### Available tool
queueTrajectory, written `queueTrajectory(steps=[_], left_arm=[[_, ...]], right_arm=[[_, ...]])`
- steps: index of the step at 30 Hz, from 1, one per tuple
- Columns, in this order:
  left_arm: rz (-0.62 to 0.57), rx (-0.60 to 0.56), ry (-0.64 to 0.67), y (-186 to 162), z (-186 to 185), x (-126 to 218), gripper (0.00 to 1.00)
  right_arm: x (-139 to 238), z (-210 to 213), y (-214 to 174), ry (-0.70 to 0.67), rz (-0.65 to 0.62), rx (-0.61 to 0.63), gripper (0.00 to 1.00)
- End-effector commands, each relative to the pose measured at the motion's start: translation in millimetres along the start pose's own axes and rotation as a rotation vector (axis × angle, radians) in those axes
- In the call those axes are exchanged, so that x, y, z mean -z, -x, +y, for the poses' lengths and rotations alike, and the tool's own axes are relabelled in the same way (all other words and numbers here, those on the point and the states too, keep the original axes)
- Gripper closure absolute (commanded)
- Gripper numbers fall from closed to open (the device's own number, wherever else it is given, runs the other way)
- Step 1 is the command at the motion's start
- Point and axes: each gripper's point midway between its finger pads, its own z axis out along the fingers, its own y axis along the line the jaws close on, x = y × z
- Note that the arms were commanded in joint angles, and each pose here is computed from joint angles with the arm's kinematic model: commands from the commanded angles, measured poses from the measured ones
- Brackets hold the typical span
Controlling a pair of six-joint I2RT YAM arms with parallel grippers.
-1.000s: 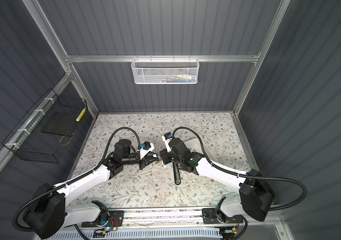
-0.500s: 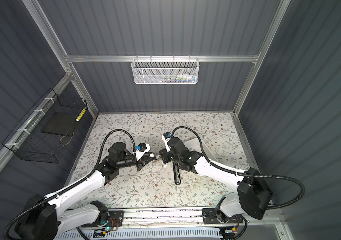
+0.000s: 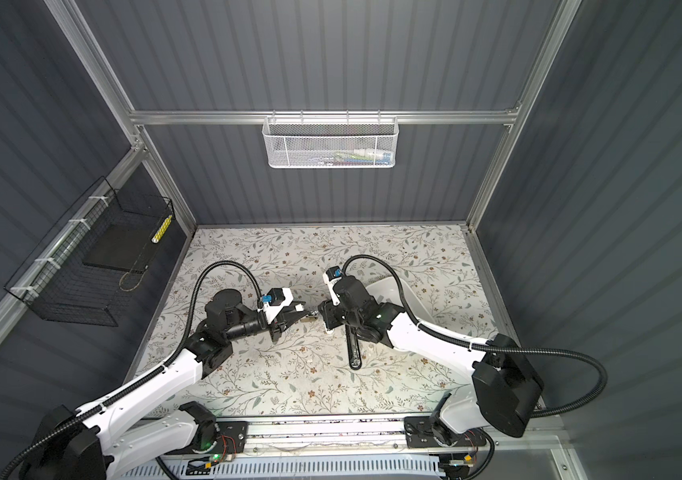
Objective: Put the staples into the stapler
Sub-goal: 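Position the open right gripper around the beige object held by the left gripper, then close the right gripper on the beige object while the left gripper holds it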
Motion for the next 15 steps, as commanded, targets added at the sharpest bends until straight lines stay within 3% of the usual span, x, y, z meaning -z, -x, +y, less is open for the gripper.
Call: queueTrajectory(steps=[1,11,13,15], left_arm=[[-0.049,-0.021,0.020,9,0,3,1.00],[0.020,0.019,0.064,0,10,1,1.00],[0.030,0.037,0.047,4,9,1,1.00],[0.041,0.061,0.044,8,10,1,1.00]], right_arm=[[6,-4,9,-0.040,-0.041,0.027,0.59],[64,-36,33,-0.170,-0.367,0.142,0.17],[80,-29,35,-0.131,-0.384,0.182,0.13],[91,-11,36,-0.037,-0.393,0.234,0.18]])
